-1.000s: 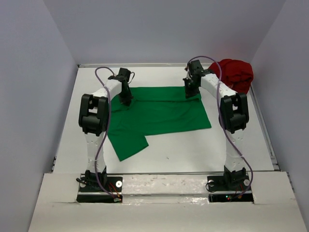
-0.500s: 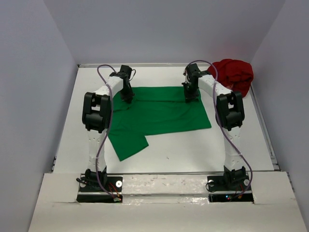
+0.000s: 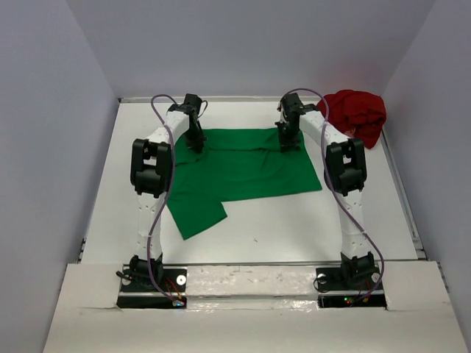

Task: Fold and stack the t-shirts
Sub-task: Fold the tshirt

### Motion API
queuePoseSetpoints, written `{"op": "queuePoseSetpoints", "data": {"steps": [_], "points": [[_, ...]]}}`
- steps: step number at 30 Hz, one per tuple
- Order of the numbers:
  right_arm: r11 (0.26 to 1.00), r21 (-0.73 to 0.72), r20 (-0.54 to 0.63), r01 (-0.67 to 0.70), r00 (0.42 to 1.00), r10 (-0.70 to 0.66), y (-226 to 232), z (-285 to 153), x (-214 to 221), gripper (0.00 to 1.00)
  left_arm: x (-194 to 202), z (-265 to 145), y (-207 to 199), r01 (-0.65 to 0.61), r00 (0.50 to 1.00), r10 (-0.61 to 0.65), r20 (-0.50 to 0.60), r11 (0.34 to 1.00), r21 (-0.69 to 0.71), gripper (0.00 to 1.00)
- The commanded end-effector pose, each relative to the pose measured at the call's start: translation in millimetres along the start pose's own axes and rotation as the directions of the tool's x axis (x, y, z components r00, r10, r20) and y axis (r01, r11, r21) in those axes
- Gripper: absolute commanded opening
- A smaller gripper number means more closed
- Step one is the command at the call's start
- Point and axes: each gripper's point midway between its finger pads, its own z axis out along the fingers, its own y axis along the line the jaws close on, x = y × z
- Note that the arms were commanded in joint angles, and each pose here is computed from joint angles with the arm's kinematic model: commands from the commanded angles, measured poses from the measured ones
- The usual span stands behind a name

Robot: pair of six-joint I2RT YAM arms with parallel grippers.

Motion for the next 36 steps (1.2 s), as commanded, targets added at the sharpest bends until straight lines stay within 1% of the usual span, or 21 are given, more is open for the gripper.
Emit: {"op": "queuePoseSetpoints", "data": {"steps": [1,3,6,12,16,19,20,22,26,28,29,32,33,36], "points": [[1.000,0.012,0.006,0.012,1.000,-0.013,-3,11,-12,0.00,-3,8,6,-0.002,0.999,0.002,-0.033,1.000,-0.003,0.00],[1.000,0.006,0.025,0.012,1.000,-0.012,-1,10,-21,0.00,-9,9,7,0.003,1.000,-0.003,-0.028,1.000,0.000,0.00],[1.000,0.013,0.006,0.012,1.000,-0.012,-3,19,-20,0.00,-18,9,9,0.017,1.000,-0.017,-0.020,1.000,0.004,0.00],[1.000,0.023,0.016,0.017,1.000,-0.018,-4,23,-27,0.00,-35,12,13,0.034,0.999,-0.034,-0.013,0.999,0.016,0.00],[0.999,0.023,0.018,0.024,1.000,-0.024,-4,23,-27,0.00,-48,9,16,0.014,1.000,-0.015,0.019,1.000,0.008,0.00],[0.999,0.017,0.040,0.029,0.999,-0.030,-3,17,-31,0.00,-50,3,17,0.015,0.999,-0.015,0.040,1.000,0.000,0.00],[0.999,0.018,0.040,0.029,0.999,-0.030,-3,16,-30,0.00,-52,-1,16,0.017,0.999,-0.017,0.051,1.000,0.006,0.00],[0.999,0.018,0.046,0.033,0.998,-0.033,-3,13,-31,0.00,-62,-17,19,0.024,0.994,-0.022,0.108,1.000,-0.019,0.00],[0.999,0.022,0.054,0.039,0.998,-0.040,-3,7,-33,0.00,-71,-35,22,0.039,0.987,-0.033,0.156,0.999,-0.034,0.00],[0.999,0.021,0.060,0.042,0.997,-0.043,-3,3,-34,0.00,-70,-41,26,0.048,0.985,-0.039,0.167,0.998,-0.046,0.03],[0.999,0.024,0.065,0.042,0.997,-0.044,-3,1,-36,0.00,-73,-51,25,0.051,0.981,-0.043,0.189,0.998,-0.042,0.04],[0.998,0.023,0.092,0.056,0.994,-0.058,-2,-11,-42,0.00,-78,-63,28,0.064,0.971,-0.050,0.233,0.997,-0.053,0.08],[0.998,0.036,0.116,0.055,0.991,-0.059,-3,-20,-48,0.00,-79,-72,31,0.071,0.965,-0.053,0.257,0.996,-0.061,0.10],[0.997,0.043,0.140,0.062,0.988,-0.068,-4,-31,-53,0.00,-82,-89,36,0.094,0.953,-0.069,0.294,0.993,-0.071,0.12]]}}
